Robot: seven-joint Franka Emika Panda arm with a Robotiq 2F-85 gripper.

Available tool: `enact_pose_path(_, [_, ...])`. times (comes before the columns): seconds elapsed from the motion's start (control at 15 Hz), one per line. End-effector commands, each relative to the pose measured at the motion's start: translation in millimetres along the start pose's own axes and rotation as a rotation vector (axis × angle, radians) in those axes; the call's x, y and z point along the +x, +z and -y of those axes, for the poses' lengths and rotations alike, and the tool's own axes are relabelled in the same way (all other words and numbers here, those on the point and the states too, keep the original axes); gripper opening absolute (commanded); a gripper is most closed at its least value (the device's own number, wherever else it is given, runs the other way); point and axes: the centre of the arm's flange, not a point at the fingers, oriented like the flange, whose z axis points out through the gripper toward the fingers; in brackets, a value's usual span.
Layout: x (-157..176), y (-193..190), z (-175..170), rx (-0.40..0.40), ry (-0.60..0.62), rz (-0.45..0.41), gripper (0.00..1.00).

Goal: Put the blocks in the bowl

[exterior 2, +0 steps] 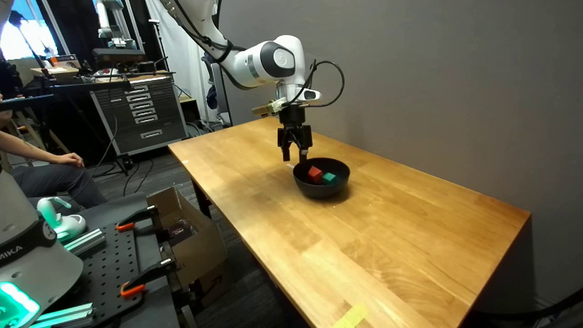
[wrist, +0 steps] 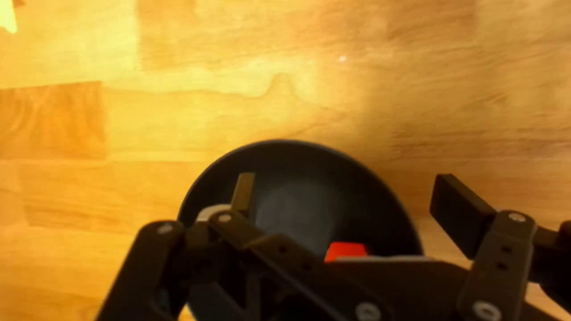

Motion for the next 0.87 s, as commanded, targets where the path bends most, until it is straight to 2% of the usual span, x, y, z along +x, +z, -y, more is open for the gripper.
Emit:
enact_pose_path(0.0, [-49.1,-31.8,-25.0,0.145,-0.058,0.115,1.00])
enact_pose_path(0.2, [-85.6,-47.7,-45.9,0.267,-0.105,0.214,1.00])
enact_pose_path(0.53, [-159.9,-68.3,-101.3,0.448,-0.058,0.297,1.00])
enact_pose_path(0.6, [-115.0,-56.3,-78.2,0.375,-0.065,0.295,1.00])
enact_pose_path(0.8, [-122.2,-59.4,-86.8,0.386,-0.054,0.291,1.00])
